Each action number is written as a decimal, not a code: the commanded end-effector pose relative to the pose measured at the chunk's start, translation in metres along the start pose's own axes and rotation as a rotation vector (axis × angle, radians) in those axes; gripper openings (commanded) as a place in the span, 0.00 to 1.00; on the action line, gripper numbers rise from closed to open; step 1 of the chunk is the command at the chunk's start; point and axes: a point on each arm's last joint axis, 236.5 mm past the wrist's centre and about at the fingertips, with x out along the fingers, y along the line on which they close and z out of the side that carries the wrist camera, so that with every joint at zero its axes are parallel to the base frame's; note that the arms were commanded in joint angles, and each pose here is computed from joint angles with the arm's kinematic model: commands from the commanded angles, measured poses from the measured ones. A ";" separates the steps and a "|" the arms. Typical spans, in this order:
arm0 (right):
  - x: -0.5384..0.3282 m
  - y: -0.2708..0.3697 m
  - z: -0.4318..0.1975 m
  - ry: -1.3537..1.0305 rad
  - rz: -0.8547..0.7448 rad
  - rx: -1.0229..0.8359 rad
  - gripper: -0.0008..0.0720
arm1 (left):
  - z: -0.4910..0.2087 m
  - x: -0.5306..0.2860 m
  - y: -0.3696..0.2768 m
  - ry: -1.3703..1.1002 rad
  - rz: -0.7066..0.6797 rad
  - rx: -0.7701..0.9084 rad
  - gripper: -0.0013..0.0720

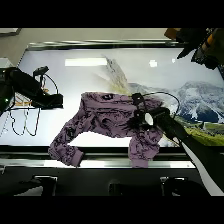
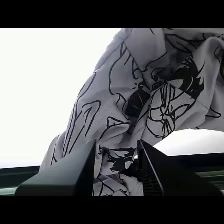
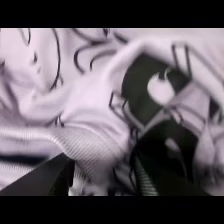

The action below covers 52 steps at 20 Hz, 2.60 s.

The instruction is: Fold the clothes and pants, and hang the long-sleeved shirts on hangers.

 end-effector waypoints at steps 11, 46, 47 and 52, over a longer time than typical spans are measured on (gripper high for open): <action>-0.063 0.002 -0.010 0.142 -0.019 0.034 0.08 | 0.001 -0.001 0.016 -0.004 0.065 0.009 0.47; -0.097 0.028 -0.034 0.313 0.062 0.154 0.08 | -0.039 0.080 0.258 -0.097 0.242 0.099 0.75; -0.097 0.029 -0.034 0.313 0.062 0.156 0.08 | -0.041 0.085 0.259 -0.084 0.235 0.095 0.75; -0.097 0.028 -0.034 0.312 0.058 0.175 0.08 | -0.052 0.105 0.258 -0.020 0.202 0.086 0.71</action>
